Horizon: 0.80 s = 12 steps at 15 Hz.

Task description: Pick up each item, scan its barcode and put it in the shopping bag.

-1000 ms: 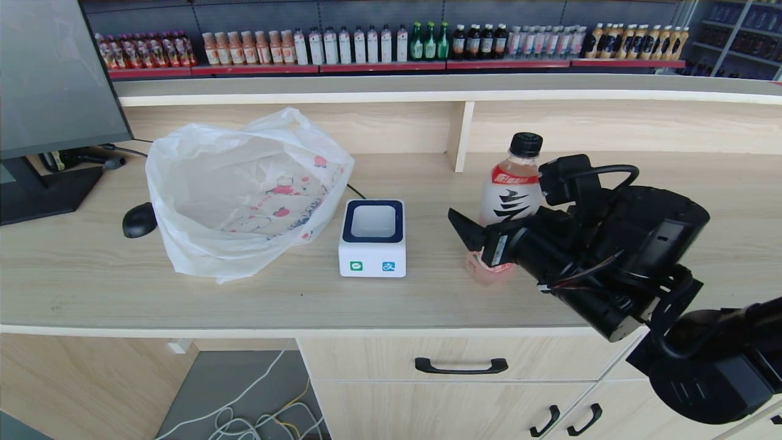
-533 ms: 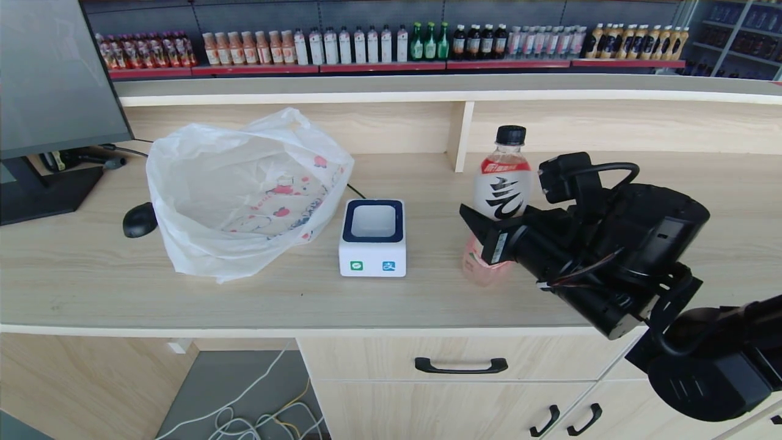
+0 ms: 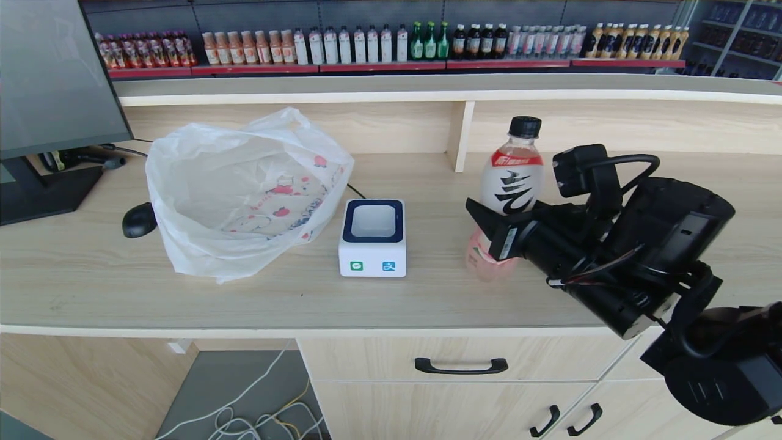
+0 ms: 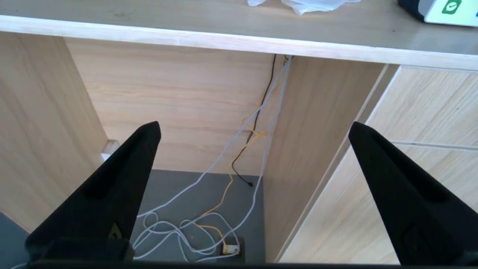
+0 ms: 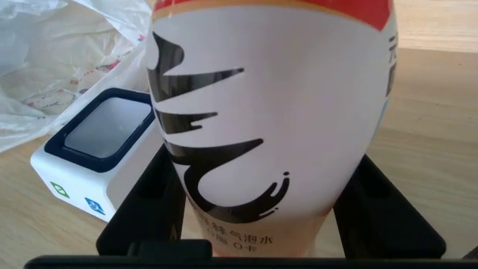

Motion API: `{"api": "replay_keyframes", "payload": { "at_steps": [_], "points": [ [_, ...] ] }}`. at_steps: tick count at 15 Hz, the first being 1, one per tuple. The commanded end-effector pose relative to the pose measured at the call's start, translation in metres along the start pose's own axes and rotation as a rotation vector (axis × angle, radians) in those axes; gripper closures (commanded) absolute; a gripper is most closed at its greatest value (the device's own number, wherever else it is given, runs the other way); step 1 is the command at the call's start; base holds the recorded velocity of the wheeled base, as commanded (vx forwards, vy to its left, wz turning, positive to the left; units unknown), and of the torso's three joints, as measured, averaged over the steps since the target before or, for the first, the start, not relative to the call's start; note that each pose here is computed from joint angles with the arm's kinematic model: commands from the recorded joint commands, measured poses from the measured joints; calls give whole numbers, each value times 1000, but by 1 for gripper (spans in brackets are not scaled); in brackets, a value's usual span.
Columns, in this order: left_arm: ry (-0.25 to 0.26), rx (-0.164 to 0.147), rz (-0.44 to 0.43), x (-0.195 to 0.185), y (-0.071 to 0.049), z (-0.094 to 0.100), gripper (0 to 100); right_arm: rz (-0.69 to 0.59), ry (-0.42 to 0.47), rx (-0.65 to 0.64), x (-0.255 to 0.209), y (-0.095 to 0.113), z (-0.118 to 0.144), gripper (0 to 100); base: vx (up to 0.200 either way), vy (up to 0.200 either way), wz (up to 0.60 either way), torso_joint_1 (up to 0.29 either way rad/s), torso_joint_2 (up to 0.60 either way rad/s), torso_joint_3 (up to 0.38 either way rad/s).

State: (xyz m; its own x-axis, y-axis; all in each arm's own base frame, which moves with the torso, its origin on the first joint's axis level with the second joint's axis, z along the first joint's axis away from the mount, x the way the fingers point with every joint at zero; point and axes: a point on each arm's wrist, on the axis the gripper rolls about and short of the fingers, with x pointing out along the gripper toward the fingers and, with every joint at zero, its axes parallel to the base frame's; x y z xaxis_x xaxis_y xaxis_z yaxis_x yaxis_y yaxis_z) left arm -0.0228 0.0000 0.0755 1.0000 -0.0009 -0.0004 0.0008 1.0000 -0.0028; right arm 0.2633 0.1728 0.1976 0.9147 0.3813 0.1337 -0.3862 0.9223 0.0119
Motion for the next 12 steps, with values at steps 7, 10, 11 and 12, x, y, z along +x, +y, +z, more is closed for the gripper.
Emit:
{"api": "replay_keyframes", "payload": {
  "at_steps": [7,10,11,12],
  "points": [
    [0,0,-1,0,0,0,0,1,-81,18,-21,-4,28,100,0,0,0,0,0,0],
    [0,0,-1,0,0,0,0,8,-120,25,-26,-6,40,100,0,0,0,0,0,0],
    [0,0,1,0,0,0,0,11,-134,28,-30,-6,44,100,0,0,0,0,0,0],
    [0,0,1,0,0,0,0,11,-138,29,-35,-7,46,100,0,0,0,0,0,0]
  ]
}}
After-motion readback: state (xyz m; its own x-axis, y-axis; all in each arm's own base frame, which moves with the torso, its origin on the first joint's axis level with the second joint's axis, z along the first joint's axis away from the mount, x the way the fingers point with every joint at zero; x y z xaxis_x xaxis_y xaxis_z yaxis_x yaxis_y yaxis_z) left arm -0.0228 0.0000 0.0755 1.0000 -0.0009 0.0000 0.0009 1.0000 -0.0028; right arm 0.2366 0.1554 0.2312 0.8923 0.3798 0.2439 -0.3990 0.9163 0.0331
